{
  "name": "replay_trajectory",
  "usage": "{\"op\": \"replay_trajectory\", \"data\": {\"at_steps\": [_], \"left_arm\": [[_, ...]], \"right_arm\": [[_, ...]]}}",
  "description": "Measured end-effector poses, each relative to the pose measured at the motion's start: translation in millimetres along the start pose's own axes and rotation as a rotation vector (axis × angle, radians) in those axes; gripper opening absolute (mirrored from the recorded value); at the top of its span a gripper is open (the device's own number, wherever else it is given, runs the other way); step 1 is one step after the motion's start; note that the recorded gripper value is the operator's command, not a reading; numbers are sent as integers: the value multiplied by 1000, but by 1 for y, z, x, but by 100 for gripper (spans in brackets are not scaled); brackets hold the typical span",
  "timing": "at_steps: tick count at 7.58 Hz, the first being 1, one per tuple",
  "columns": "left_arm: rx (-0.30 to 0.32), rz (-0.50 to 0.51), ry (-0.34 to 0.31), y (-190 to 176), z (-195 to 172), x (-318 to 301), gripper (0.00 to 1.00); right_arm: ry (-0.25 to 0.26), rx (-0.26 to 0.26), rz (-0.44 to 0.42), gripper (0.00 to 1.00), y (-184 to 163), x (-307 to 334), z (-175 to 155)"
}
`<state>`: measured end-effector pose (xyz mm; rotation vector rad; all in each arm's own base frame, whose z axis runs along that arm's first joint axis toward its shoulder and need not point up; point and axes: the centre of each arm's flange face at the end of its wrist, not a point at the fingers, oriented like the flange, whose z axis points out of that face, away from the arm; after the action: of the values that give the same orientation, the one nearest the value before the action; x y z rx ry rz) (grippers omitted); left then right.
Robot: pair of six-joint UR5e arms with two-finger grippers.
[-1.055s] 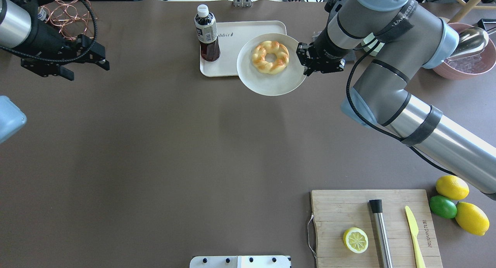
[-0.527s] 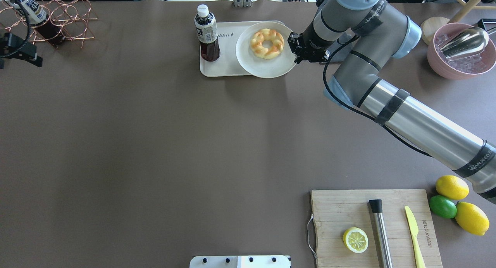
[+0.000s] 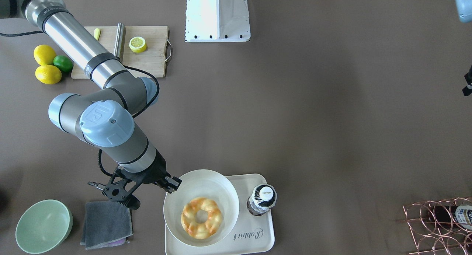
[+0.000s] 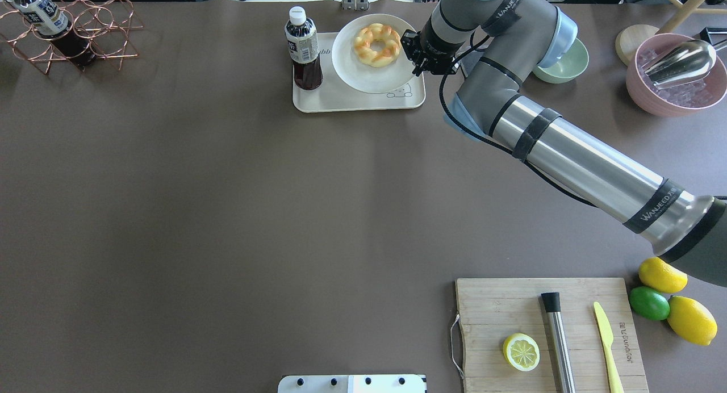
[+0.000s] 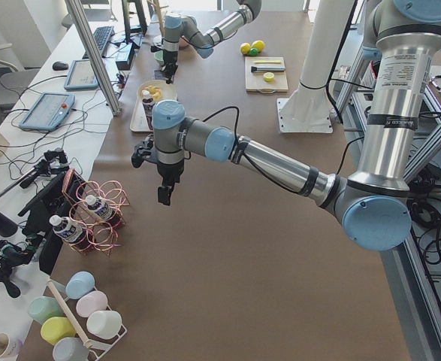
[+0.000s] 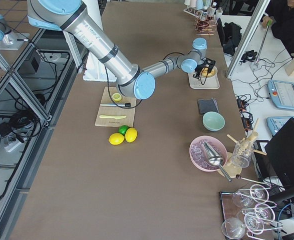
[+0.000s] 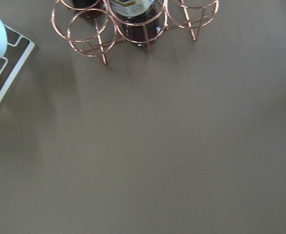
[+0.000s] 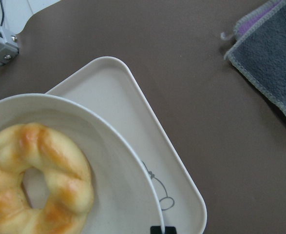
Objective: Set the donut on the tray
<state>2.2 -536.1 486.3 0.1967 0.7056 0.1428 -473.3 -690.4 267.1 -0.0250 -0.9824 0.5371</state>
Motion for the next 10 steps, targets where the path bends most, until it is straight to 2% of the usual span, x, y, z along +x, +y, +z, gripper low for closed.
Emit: {"op": "replay_trajectory", "data": {"at_steps": [3, 4, 5, 8, 9, 10], "left_arm": [[-27, 66, -15, 20, 6, -53, 98], [-31, 75, -17, 26, 6, -61, 98], [-33, 77, -18, 29, 6, -66, 98], [-53, 89, -19, 44, 12, -85, 98], [-61, 100, -18, 50, 15, -93, 98], [-67, 102, -18, 53, 17, -98, 98]], "right_arm": [[-3, 20, -9, 0, -8, 6, 37], [-8, 21, -14, 54, -6, 1, 39], [-13, 21, -17, 100, -4, -3, 39], [-17, 42, -40, 100, 2, -7, 41], [-20, 48, -66, 100, -4, -5, 34], [-11, 34, -92, 100, -17, 6, 20]]}}
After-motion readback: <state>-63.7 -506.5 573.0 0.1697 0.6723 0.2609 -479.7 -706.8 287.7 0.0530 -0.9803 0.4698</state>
